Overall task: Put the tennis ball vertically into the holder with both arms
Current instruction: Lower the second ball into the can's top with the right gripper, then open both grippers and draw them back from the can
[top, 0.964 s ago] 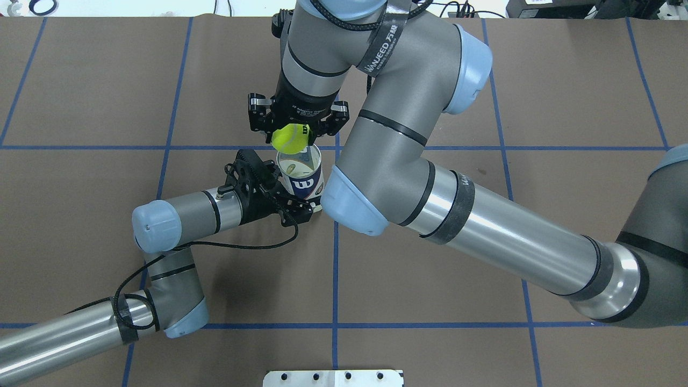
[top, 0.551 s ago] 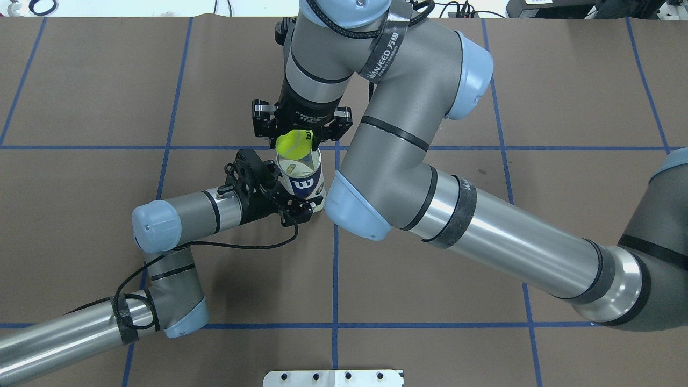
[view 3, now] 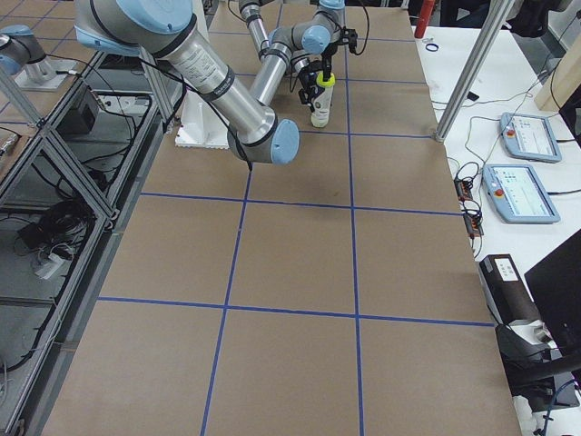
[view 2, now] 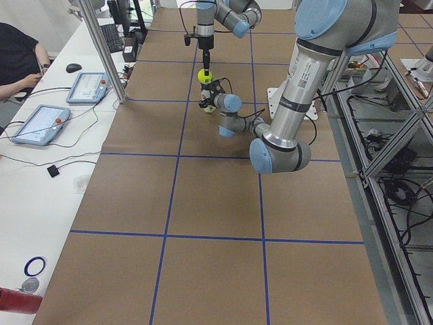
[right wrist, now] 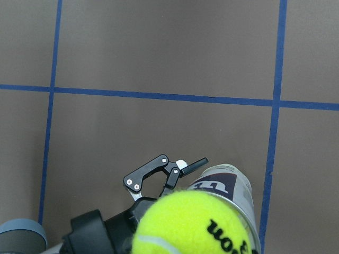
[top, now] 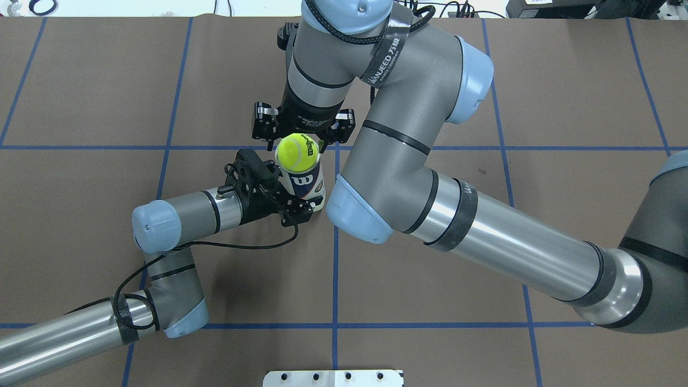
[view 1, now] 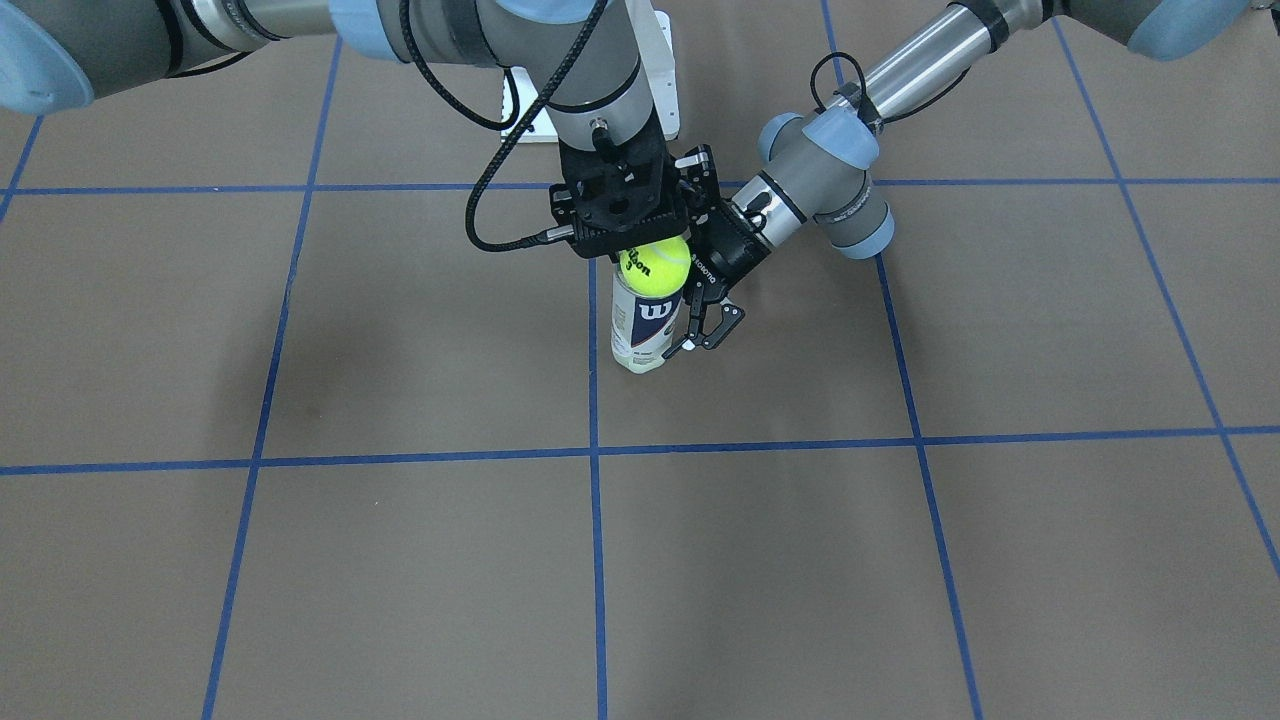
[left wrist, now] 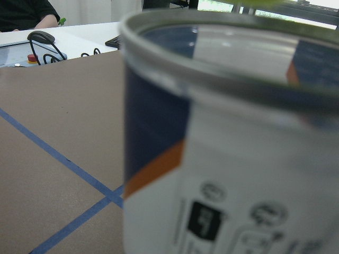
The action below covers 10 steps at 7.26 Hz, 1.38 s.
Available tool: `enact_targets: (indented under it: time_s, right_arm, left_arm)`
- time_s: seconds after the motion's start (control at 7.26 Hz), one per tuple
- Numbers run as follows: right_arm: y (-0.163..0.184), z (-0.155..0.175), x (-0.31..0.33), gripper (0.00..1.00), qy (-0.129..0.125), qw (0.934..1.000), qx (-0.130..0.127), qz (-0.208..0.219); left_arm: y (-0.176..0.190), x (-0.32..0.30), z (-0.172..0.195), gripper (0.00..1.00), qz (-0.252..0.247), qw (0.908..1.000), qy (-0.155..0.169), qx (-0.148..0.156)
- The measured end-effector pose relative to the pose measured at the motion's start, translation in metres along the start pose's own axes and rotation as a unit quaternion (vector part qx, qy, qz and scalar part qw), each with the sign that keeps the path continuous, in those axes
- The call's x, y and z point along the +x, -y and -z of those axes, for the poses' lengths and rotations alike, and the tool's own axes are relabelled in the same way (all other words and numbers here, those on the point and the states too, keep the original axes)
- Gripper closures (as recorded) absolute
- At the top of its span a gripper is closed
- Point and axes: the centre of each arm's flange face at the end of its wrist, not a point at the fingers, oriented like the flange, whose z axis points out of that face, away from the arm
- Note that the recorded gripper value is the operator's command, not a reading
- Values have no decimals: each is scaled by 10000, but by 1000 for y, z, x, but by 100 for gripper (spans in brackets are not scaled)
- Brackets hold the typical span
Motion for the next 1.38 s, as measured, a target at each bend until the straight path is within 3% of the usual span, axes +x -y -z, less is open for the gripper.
enact_targets:
  time_s: [0.96,1.38]
  right_arm:
    - [-11,24,2,2,0,10000,17,-18]
    - [-1,31,15,2,-54,9999,90,-105]
  left_arm:
    - [-1,-5,4,1,0,10000,14,-19]
    - [-13,-17,36,1,-5,10000,34,-76]
